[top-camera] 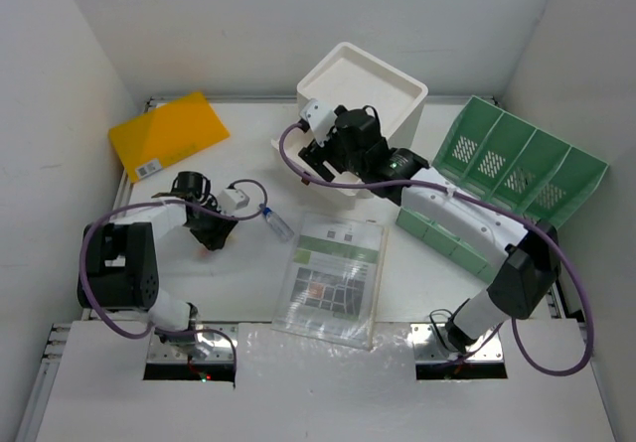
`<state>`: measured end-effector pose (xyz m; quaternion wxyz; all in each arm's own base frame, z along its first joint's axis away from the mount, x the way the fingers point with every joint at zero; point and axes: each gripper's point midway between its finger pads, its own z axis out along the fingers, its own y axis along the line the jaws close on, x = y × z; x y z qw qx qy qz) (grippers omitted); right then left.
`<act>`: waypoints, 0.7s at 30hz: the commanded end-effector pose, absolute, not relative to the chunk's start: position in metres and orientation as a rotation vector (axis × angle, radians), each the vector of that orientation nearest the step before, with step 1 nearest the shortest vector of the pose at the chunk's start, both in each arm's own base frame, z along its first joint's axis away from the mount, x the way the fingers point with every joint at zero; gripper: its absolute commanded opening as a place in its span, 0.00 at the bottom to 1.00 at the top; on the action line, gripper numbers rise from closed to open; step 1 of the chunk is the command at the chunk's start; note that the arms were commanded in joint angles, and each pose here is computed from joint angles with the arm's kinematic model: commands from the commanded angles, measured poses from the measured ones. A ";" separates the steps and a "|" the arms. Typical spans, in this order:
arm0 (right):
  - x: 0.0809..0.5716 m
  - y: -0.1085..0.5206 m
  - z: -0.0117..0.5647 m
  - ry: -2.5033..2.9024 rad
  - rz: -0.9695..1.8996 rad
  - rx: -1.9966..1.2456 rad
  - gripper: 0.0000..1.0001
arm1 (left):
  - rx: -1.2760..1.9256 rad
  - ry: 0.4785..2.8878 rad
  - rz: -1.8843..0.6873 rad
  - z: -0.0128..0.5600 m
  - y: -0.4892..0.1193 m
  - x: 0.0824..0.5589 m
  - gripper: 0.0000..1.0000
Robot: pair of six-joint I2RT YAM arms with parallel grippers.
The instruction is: Organize the desk
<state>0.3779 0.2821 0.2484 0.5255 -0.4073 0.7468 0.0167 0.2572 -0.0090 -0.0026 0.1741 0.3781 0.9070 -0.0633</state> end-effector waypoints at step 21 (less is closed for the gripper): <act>0.330 0.169 0.343 1.745 -0.087 -0.553 0.85 | 1.352 1.489 0.074 0.268 -0.226 0.380 0.00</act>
